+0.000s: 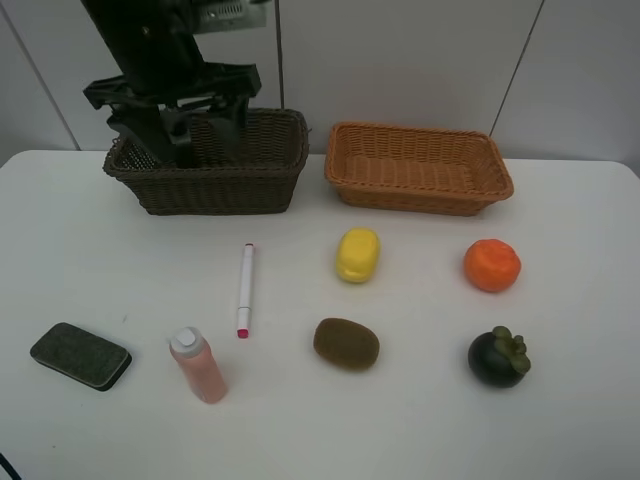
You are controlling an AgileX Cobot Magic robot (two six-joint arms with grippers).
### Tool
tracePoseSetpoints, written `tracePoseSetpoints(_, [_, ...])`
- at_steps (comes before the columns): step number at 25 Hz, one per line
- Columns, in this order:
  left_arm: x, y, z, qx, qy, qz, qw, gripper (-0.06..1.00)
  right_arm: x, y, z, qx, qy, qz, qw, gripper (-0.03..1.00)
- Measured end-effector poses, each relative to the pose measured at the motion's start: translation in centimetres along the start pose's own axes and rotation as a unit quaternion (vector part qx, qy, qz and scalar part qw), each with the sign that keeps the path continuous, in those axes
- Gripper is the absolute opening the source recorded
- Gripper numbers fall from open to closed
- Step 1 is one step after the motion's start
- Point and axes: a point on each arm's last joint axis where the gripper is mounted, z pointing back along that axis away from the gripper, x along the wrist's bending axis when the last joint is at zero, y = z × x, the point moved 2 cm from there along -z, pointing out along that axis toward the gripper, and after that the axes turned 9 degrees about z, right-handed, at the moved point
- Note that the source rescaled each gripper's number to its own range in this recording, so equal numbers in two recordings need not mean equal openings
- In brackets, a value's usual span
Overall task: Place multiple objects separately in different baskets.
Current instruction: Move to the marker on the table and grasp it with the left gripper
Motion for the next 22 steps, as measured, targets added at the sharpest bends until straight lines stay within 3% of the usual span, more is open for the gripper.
tracePoseSetpoints(5, [-1.5,0.6,-5.2,0.053,-0.04,0.01,0.998,1.0,0.0,0.0,0.0,0.0,0.0,0.0,1.0,0.99])
tracePoseSetpoints(13, [-0.7,1.0,-12.3,0.134,-0.078,0.028,0.988,1.0,0.0,0.0,0.0,0.0,0.0,0.0,1.0,0.99])
tracePoseSetpoints(22, [0.0,0.5,-15.6,0.122,-0.094,0.018,0.988,1.0,0.0,0.0,0.0,0.0,0.0,0.0,1.0,0.99])
